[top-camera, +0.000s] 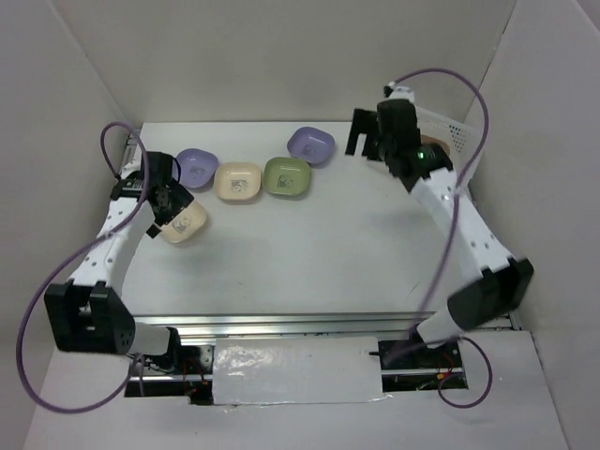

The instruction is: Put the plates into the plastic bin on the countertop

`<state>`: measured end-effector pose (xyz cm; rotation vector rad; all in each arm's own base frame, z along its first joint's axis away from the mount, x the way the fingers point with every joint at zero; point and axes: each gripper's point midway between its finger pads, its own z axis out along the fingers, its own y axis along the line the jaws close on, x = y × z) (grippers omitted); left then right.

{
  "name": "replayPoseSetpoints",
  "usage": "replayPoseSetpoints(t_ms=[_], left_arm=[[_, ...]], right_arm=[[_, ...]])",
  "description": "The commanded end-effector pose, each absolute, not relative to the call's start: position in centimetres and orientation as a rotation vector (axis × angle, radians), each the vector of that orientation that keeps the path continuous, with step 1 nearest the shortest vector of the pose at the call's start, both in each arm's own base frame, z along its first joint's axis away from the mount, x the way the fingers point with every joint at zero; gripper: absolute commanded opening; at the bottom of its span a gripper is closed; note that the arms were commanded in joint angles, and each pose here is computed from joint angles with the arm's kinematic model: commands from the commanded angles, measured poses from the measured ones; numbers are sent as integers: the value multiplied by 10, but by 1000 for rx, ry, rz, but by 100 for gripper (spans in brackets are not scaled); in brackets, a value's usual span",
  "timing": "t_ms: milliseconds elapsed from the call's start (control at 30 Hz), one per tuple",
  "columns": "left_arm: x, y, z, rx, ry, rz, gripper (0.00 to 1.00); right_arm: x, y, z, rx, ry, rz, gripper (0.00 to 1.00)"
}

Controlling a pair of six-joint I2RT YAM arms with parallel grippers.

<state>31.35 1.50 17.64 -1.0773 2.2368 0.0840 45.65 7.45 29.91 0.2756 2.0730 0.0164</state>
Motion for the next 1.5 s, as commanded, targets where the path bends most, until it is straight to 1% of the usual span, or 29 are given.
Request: replayPoseSetpoints(t_ms=[0, 100, 133, 200, 300, 400, 433, 500, 533, 600, 700, 767, 800, 833, 867, 900, 933, 967, 1000, 1033, 1100, 1167, 1233, 1267, 1300, 1367, 1400, 1433, 1467], left_arm=[[345, 25, 168, -1232, 2179, 57, 99], [355, 50, 131, -1385, 2220, 98, 99], [358, 52, 122, -1414, 2223, 99, 98], [354, 54, 93, -1489, 2264, 134, 95], [337, 52, 59, -1569, 2297, 219, 90], [327, 52, 36, -1613, 2286, 231, 83], [324, 52, 27, -1622, 2298, 247, 69], [321, 53, 15, -1639, 2315, 254, 36], [318, 53, 8, -1646, 2333, 264, 13], [312, 53, 4, -1652, 2341, 281, 0], [293, 56, 9, -1658, 2322, 325, 0], [288, 55, 28, -1626, 2273, 281, 0], [278, 46, 27, -1581, 2301, 261, 0], [286, 38, 47, -1496, 2269, 178, 0], [285, 29, 53, -1442, 2276, 148, 0], [282, 2, 57, -1318, 2329, 95, 0], [281, -9, 75, -1258, 2303, 39, 0], [275, -29, 81, -1170, 2333, 2, 0], [273, -37, 89, -1119, 2325, -29, 0], [267, -43, 105, -1088, 2298, -65, 0], [264, -56, 132, -1001, 2254, -141, 0], [257, -59, 147, -972, 2230, -162, 0], [255, -65, 169, -935, 2185, -216, 0], [255, -67, 178, -924, 2168, -236, 0], [255, -70, 185, -907, 2158, -268, 0], [254, -77, 196, -881, 2146, -332, 0], [258, -81, 201, -865, 2131, -362, 0], [258, -84, 202, -854, 2138, -371, 0], [260, -87, 204, -833, 2145, -372, 21]], right_arm=[[398, 137, 331, 145, 1972, 307, 100], [350, 176, 299, 57, 2023, 476, 100], [338, 182, 306, 56, 1998, 526, 100], [320, 196, 293, 17, 2019, 572, 100], [305, 204, 290, -5, 2023, 600, 100], [302, 209, 289, -21, 2031, 594, 100], [300, 214, 287, -31, 2038, 600, 100], [299, 219, 285, -41, 2037, 604, 100], [299, 225, 281, -51, 2048, 608, 100], [298, 235, 279, -79, 2049, 625, 100], [298, 257, 266, -137, 2081, 618, 100], [303, 275, 250, -173, 2117, 613, 100], [302, 291, 255, -205, 2111, 647, 100], [309, 304, 236, -231, 2153, 635, 100], [314, 317, 234, -251, 2148, 649, 100], [317, 336, 246, -283, 2125, 692, 100], [327, 353, 215, -308, 2187, 663, 100], [337, 367, 229, -317, 2166, 677, 100], [341, 379, 221, -338, 2187, 671, 100], [347, 387, 185, -361, 2274, 613, 100], [360, 401, 168, -353, 2312, 585, 99], [358, 403, 152, -348, 2361, 586, 98], [349, 407, 145, -338, 2377, 631, 87], [347, 411, 146, -338, 2365, 675, 80], [339, 408, 141, -318, 2381, 690, 69], [332, 410, 143, -319, 2376, 737, 56], [328, 406, 144, -298, 2379, 740, 3], [327, 403, 149, -273, 2373, 744, 0], [332, 391, 157, -220, 2346, 700, 0]])
